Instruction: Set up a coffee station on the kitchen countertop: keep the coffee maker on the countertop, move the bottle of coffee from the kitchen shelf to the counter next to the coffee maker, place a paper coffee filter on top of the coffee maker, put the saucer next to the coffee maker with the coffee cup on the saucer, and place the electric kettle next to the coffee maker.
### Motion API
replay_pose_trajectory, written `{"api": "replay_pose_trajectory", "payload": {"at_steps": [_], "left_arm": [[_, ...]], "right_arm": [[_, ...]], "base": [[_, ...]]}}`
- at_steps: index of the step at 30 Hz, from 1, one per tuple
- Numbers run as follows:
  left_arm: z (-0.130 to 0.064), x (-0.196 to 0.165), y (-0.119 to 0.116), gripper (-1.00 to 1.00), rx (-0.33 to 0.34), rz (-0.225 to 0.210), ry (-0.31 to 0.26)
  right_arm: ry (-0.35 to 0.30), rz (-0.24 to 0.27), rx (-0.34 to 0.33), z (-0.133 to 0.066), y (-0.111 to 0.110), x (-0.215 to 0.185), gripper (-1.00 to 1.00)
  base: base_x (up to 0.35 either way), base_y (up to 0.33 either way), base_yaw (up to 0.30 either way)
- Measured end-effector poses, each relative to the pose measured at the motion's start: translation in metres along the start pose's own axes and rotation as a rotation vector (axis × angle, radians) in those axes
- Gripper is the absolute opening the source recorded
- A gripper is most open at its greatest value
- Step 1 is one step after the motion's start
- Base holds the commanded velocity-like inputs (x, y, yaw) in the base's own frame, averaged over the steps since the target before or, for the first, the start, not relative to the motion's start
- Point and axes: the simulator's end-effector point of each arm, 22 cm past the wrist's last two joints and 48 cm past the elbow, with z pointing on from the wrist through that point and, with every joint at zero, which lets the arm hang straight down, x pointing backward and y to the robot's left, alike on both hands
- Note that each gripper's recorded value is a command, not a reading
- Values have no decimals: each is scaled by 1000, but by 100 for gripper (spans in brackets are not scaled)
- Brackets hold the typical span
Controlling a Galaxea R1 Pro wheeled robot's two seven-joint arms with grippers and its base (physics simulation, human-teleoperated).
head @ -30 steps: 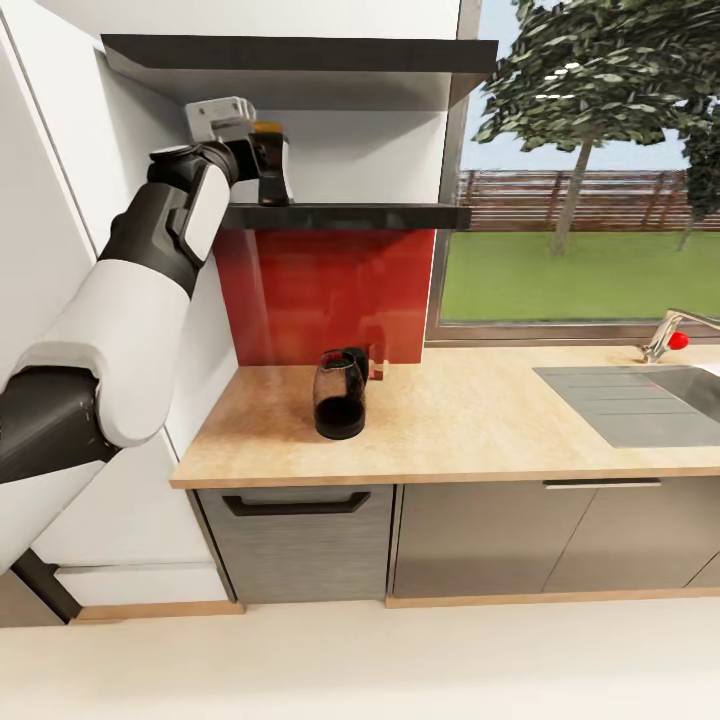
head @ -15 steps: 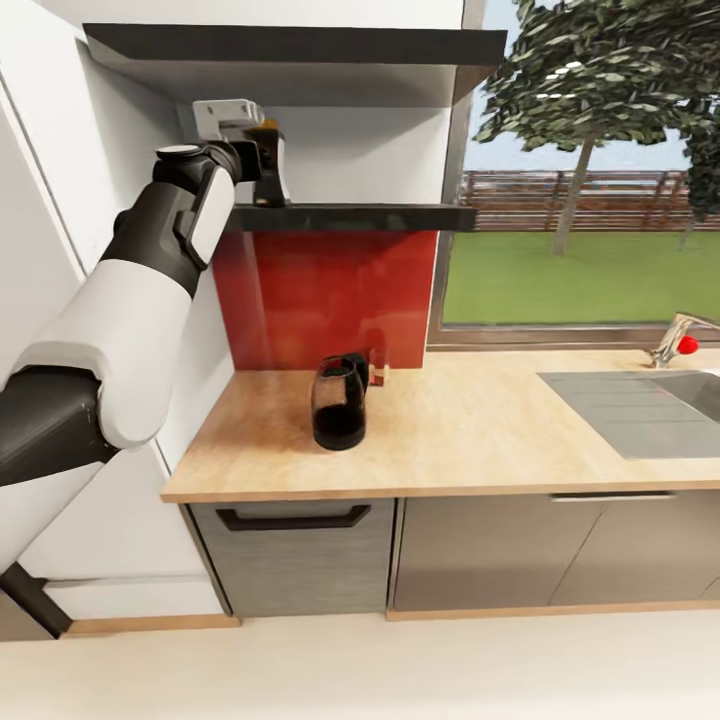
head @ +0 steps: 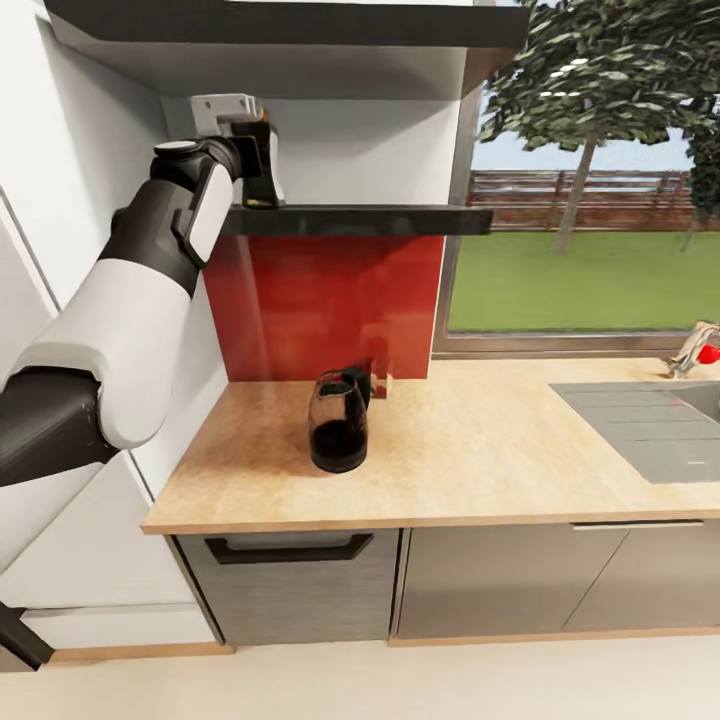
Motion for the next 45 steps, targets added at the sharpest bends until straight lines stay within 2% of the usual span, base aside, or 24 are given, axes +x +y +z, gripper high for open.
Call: {"api": "replay_pose_trajectory", "payload": {"at_steps": [21,45], "left_arm": [[-1,-1,-1,100,4,-3,-3],[0,1,-2,100,15,-11,-1]], "right_arm": [[2,0,0,0,0,1,100],[2,0,0,0,0,1,100]], "base": [[141,0,0],[29,0,0]]}}
